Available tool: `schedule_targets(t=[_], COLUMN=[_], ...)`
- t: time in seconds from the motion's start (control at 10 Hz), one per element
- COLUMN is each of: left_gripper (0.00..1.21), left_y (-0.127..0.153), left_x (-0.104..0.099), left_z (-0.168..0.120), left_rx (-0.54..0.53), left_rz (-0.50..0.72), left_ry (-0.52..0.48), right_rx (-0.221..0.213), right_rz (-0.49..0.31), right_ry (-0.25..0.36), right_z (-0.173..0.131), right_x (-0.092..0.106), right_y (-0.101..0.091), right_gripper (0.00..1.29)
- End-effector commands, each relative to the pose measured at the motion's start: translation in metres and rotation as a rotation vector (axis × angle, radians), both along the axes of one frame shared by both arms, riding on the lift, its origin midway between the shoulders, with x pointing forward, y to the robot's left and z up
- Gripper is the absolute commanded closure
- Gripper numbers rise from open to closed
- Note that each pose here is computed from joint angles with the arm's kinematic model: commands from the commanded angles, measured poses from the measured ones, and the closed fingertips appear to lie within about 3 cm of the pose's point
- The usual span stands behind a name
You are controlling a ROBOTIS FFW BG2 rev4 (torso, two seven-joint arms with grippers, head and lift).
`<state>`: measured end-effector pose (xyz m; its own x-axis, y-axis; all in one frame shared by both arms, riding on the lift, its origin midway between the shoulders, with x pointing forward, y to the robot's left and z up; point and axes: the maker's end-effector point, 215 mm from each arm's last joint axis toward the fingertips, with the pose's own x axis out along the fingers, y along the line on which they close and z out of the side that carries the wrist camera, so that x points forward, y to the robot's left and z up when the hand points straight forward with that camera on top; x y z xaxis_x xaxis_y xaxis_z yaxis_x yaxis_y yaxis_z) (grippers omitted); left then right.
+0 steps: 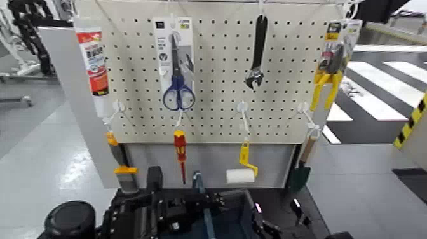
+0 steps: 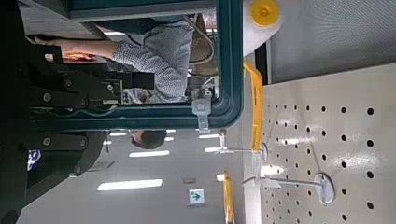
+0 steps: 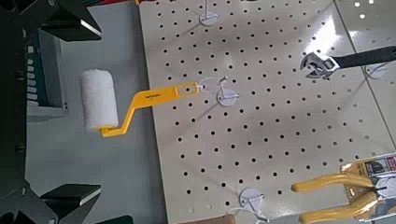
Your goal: Place the crate on the table.
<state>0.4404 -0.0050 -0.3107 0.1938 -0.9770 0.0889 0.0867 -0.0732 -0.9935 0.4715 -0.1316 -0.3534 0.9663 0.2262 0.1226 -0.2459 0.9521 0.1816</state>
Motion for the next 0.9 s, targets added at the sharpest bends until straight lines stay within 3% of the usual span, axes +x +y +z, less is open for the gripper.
schedule_targets(t=[0.1,0.6,0.8,0.9], left_gripper=[1.19,1.18,0.9,0.57], left_y=[0.005,0.009,0.008,0.006], left_x=[0.005,0.022,0.029,0.03], left_z=[-0.006,-0.018,-0.021,-0.019], left_rx=[0.022,0.034,0.032,0.024], left_rz=[-0.01,-0.005,0.001,0.004], left_ry=[0.012,0.023,0.018,0.009], right_rx=[0.003,0.007,0.007,0.007], right_rz=[0.002,0.004,0.004,0.004], right_ry=[-0.002,-0.005,-0.008,-0.008], right_z=[0.0,0.001,0.002,0.002], right_x=[0.0,0.001,0.001,0.001], right_y=[0.001,0.002,0.002,0.002], right_gripper=[0.15,0.15,0.15,0.15])
